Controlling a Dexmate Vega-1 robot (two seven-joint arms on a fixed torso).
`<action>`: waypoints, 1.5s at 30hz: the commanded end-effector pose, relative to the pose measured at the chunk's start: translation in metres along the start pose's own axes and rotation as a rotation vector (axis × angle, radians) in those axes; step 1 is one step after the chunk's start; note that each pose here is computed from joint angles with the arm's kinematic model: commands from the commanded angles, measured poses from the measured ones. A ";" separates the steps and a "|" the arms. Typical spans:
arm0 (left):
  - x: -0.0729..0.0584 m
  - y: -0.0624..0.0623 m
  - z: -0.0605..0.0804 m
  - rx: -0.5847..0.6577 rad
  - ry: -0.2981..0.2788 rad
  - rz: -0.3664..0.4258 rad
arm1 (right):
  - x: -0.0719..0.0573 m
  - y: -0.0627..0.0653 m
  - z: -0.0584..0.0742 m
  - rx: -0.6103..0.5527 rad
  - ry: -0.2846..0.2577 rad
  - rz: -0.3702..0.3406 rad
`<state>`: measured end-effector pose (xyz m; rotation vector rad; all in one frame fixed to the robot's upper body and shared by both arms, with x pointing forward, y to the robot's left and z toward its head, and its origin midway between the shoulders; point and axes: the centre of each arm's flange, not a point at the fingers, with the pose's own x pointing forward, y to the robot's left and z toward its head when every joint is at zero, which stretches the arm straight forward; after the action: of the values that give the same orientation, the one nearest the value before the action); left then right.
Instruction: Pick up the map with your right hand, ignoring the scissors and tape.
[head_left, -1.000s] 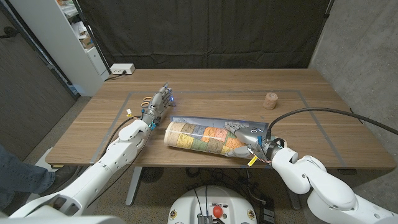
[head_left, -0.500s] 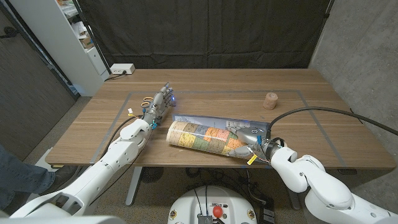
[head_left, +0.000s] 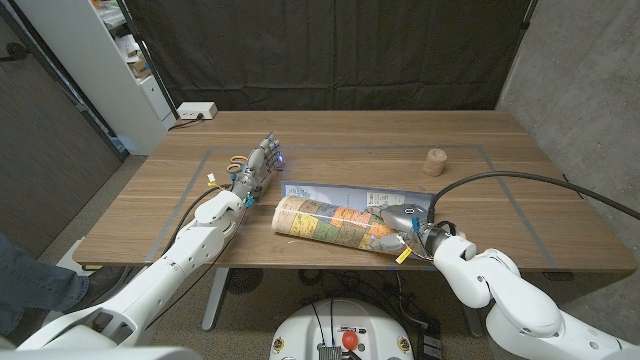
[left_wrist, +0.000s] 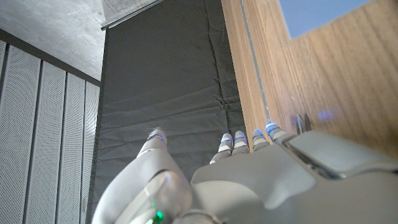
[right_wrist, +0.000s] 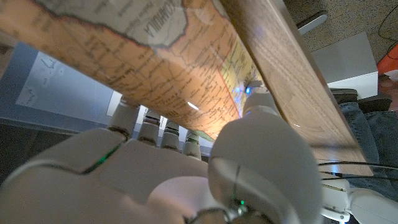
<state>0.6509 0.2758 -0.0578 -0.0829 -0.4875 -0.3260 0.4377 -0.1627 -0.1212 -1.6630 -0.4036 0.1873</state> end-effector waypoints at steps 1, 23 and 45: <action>0.000 -0.001 0.000 0.001 0.003 -0.002 | 0.004 0.005 0.000 0.009 0.016 0.030; 0.003 -0.009 0.004 0.010 0.005 -0.023 | -0.020 -0.014 -0.008 0.027 0.050 -0.086; -0.001 -0.013 0.006 0.007 -0.004 -0.024 | -0.039 -0.030 -0.011 0.010 0.072 -0.161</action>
<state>0.6468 0.2667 -0.0526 -0.0694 -0.4894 -0.3448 0.4096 -0.1790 -0.1058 -1.6160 -0.4448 0.0725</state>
